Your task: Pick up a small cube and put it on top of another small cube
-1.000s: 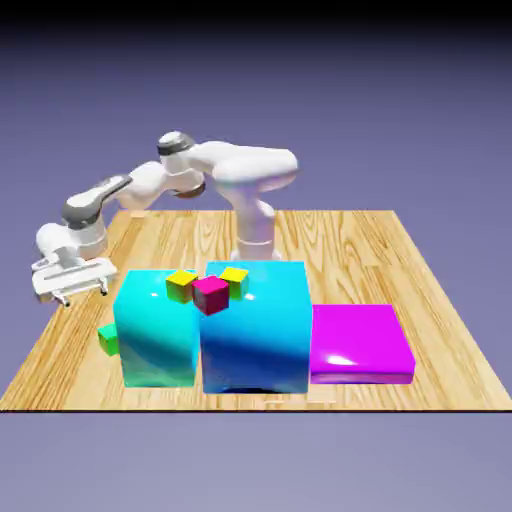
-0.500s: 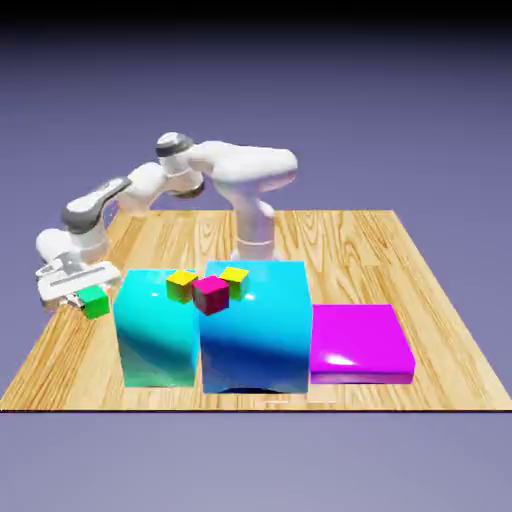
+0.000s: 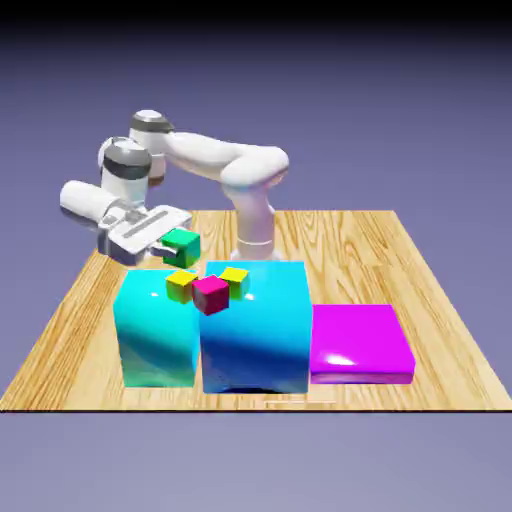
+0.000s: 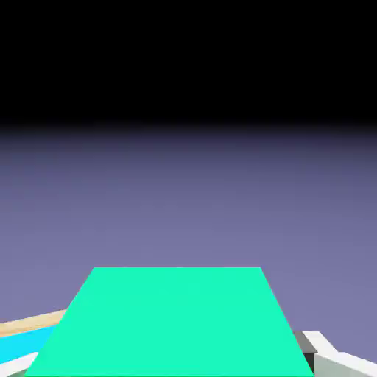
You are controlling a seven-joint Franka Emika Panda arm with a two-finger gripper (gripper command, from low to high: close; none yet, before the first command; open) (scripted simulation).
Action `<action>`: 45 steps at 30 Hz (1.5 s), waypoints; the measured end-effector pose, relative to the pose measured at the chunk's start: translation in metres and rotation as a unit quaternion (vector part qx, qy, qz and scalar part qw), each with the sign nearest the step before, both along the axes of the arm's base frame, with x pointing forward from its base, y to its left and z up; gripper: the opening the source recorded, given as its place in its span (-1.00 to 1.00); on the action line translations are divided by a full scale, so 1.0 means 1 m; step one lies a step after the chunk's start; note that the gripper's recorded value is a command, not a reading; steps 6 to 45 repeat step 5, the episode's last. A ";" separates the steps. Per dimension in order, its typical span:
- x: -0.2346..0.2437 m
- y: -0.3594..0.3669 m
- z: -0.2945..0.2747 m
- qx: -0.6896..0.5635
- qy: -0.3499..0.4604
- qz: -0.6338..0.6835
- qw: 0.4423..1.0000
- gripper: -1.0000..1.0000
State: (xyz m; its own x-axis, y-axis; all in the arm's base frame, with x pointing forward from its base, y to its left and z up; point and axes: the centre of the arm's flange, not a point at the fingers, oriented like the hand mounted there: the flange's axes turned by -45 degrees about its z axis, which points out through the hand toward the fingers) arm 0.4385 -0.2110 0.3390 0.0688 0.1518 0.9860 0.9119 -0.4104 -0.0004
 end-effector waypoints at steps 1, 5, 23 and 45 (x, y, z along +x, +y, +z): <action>0.006 0.014 -0.009 0.000 0.000 0.000 1.000 -1.00; 0.013 0.031 -0.019 0.000 0.000 0.000 1.000 1.00; 0.013 0.031 -0.019 0.000 0.000 0.000 1.000 1.00; 0.013 0.031 -0.019 0.000 0.000 0.000 1.000 1.00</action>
